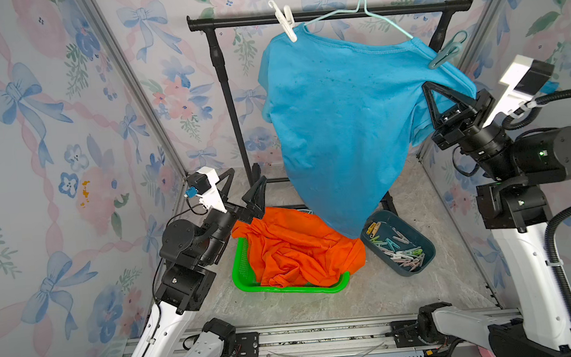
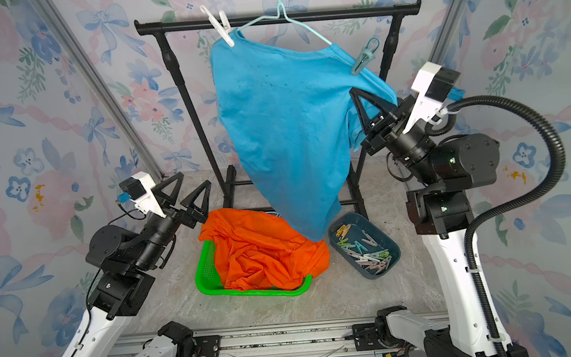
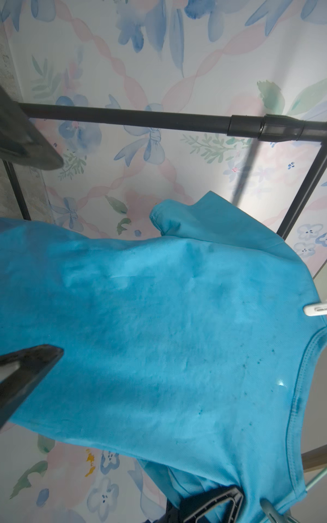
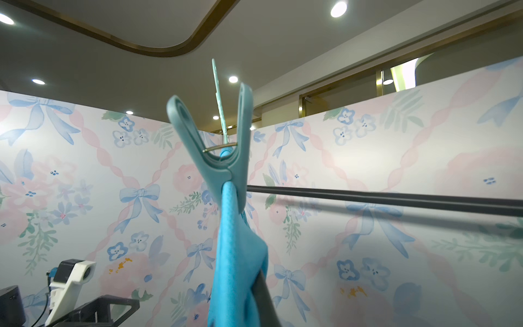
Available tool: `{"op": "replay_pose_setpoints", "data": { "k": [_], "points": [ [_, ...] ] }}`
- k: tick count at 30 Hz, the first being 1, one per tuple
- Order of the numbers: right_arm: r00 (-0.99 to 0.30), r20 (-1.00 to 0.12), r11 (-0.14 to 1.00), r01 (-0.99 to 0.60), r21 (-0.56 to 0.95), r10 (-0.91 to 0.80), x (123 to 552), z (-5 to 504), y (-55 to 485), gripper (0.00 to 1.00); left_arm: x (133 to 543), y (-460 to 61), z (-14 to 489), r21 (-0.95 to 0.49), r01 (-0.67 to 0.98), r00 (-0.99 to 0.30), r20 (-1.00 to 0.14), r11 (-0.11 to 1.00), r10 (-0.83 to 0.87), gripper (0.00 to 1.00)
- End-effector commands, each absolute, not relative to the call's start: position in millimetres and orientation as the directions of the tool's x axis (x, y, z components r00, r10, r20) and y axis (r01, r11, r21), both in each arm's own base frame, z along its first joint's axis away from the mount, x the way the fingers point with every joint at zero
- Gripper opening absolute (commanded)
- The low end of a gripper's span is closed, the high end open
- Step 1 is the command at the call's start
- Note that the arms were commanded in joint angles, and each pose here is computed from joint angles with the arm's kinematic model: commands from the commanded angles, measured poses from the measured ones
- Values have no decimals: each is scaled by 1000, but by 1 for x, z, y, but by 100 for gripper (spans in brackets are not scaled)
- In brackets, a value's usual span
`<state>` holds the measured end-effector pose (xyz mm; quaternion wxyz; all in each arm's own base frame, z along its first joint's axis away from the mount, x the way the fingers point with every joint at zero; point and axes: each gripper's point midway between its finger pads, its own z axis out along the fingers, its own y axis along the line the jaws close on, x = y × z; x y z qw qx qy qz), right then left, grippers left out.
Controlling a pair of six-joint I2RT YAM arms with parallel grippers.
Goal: Use clothespins to secure the t-shirt on both sides of the hanger
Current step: Hang the hanger on the clothesline.
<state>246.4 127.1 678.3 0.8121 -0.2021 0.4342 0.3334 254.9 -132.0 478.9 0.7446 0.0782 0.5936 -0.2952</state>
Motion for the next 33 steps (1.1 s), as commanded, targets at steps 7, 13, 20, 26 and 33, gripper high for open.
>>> {"op": "replay_pose_setpoints", "data": {
  "k": [7, 13, 20, 26, 33],
  "points": [
    [435, -835, 829, -557, 45, 337, 288, 654, 77, 0, 260, -125, 443, -314, 497, 72, -914, 809, -399, 98],
    [395, -854, 844, -530, 89, 338, 308, 620, 66, 0, 265, -124, 420, -322, 472, 42, -922, 821, -386, 98],
    [397, -842, 876, -452, 166, 364, 336, 609, 42, 0, 270, -128, 411, -334, 470, 15, -922, 817, -386, 98],
    [409, -823, 880, -427, 208, 393, 351, 616, 30, 0, 273, -129, 408, -334, 467, 7, -925, 819, -381, 98],
    [403, -791, 855, -443, 271, 460, 367, 611, 25, 0, 276, -131, 409, -335, 466, 4, -925, 819, -380, 98]
  ]
}}
